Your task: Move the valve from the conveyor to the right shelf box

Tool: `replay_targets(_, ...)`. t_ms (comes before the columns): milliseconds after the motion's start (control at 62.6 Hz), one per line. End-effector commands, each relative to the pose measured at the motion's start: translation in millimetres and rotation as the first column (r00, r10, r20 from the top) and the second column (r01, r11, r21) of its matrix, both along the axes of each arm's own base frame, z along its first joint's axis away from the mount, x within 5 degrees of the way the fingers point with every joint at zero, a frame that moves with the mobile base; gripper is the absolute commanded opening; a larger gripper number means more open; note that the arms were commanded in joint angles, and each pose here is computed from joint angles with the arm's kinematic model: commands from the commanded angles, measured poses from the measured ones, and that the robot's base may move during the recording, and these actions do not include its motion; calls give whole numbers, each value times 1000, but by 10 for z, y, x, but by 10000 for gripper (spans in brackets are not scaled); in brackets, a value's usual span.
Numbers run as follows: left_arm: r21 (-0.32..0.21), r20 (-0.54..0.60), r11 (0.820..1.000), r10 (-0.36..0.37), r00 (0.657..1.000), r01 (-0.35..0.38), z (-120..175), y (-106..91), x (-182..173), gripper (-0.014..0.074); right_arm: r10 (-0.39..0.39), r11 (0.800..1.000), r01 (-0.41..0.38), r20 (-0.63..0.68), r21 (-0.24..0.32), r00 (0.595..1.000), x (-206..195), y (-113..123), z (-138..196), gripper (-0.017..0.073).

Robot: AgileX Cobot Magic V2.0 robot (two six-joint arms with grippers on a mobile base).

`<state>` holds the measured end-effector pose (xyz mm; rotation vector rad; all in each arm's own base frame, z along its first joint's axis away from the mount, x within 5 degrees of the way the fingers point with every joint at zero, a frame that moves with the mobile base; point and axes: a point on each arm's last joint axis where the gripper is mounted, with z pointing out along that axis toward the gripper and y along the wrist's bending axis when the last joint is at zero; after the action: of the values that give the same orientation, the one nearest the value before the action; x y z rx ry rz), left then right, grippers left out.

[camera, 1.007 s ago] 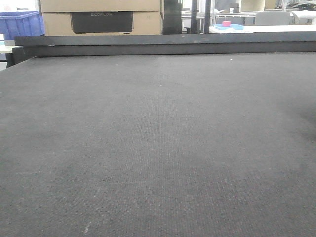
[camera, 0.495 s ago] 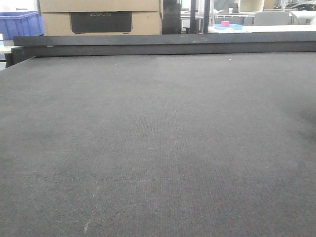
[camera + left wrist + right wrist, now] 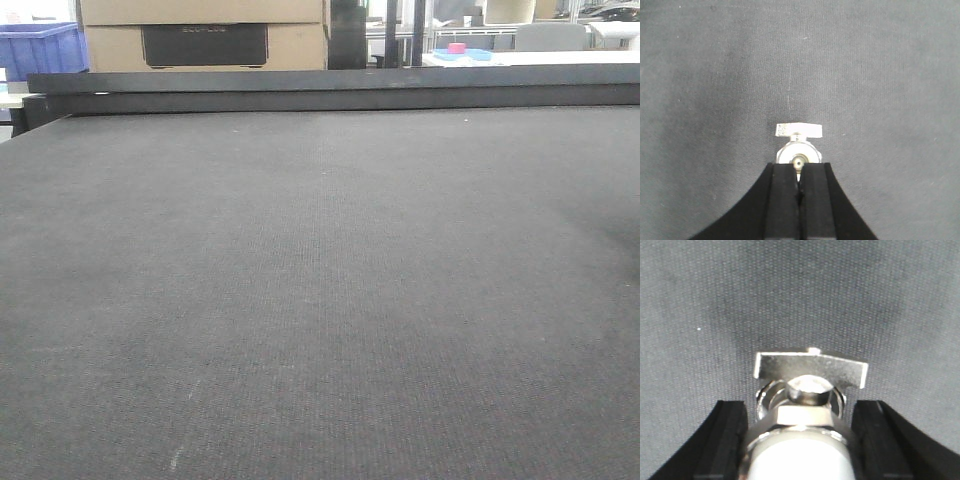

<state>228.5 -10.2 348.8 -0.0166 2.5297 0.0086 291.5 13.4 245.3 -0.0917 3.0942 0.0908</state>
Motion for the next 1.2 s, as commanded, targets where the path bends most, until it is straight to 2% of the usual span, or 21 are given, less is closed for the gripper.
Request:
replay_targets(0, -75, 16, 993, 88, 996, -86, 28, -14, 7, -111, -2, 1000, 2, 9, -12, 1000, 9, -24, 26, -72)
replay_targets(48, -100, 9, 987, 125, 992, -123, 19, -12, 17, -111, -2, 1000, 2, 9, -12, 1000, 9, -24, 26, -167)
replay_targets(144, -93, -11, 988, 120, 993, -121, -27, -15, 58, -111, -2, 1000, 2, 13, -12, 1000, 13, -24, 26, -166)
replay_targets(304, -28, -123, 998, 58, 991, -62, -150, -18, 182, -111, -6, 1000, 6, 38, -6, 999, 35, -19, 28, -166)
replay_targets(432, 12, -191, 999, 36, 981, -35, -227, -12, 330, -106, -10, 1000, 10, 51, 2, 999, 52, -12, 24, -166)
replay_targets(527, 26, -209, 1000, 12, 978, -7, -243, -19, 432, -8, -10, 1000, 10, 55, 2, 998, 55, -12, 24, -166)
replay_targets(703, 41, -231, 999, -18, 973, 29, -303, -26, 539, 347, -11, 1000, 11, 67, 4, 998, 66, -11, 25, -166)
replay_targets(815, 44, -302, 998, -23, 953, 38, -423, -31, 582, 471, -21, 1000, 19, 84, 22, 996, 82, 5, 28, -166)
replay_targets(991, 51, -380, 996, -45, 924, 69, -642, -70, 696, 484, -43, 997, 36, 117, 61, 992, 113, 37, 32, -166)
replay_targets(1183, 58, -428, 996, -42, 903, 74, -815, -70, 788, 484, -45, 997, 37, 121, 63, 992, 115, 38, 23, -166)
